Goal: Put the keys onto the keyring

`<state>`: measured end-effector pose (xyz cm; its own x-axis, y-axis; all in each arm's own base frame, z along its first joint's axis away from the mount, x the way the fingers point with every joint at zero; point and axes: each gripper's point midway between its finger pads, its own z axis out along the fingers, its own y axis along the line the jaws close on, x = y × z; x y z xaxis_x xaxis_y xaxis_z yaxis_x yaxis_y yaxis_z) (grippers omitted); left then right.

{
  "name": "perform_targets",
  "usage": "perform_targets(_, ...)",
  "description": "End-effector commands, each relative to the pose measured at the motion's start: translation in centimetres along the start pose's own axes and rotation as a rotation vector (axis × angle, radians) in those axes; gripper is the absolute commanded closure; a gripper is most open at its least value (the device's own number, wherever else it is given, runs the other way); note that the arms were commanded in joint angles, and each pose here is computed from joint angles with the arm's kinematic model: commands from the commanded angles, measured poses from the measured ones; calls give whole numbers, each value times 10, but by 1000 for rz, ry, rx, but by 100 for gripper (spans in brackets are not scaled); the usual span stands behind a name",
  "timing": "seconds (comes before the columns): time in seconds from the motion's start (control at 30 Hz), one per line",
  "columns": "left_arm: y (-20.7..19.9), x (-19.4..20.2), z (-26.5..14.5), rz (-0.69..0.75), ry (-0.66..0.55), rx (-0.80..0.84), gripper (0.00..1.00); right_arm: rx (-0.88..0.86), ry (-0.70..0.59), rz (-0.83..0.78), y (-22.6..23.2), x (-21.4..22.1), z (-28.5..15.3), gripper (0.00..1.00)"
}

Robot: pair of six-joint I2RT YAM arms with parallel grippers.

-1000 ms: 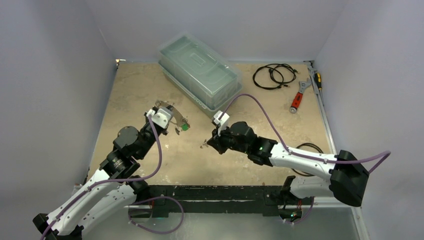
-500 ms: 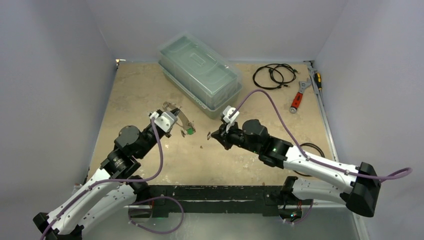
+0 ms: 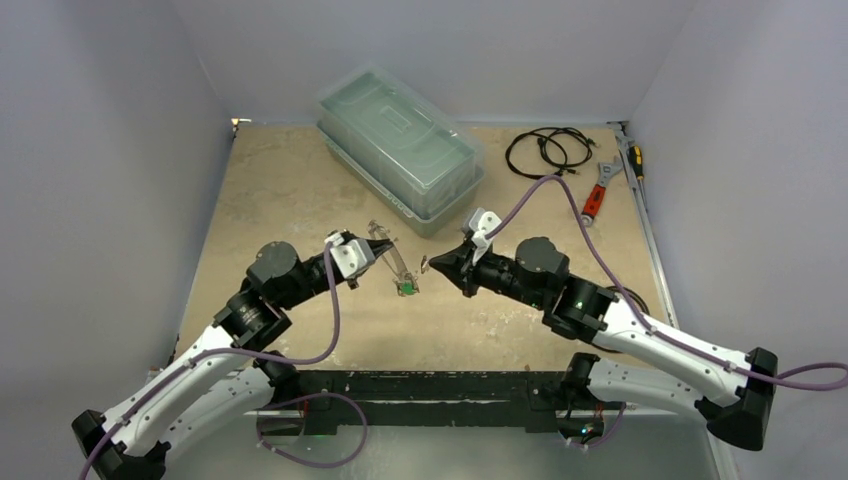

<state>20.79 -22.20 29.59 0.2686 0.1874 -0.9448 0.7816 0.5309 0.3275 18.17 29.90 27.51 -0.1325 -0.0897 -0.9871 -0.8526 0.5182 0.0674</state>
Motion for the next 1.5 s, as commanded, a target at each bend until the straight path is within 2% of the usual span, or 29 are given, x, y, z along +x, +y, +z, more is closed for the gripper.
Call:
perform_targets(0.0, -12, -36, 3, -3, -114, 101, 100, -89, -100, -30, 17, -45, -18, 100)
perform_targets(0.23, -20, -35, 7, -24, -119, 150, 100, -183, -118, -38, 34, -59, -26, 100)
perform_targets(0.63, -27, -32, 10, -43, -115, 192, 100, -220, -55, -12, 40, -55, -1, 100)
perform_targets(1.47, -31, -31, 11, -42, -113, 216, 100, -102, -29, 30, 17, -44, 15, 100)
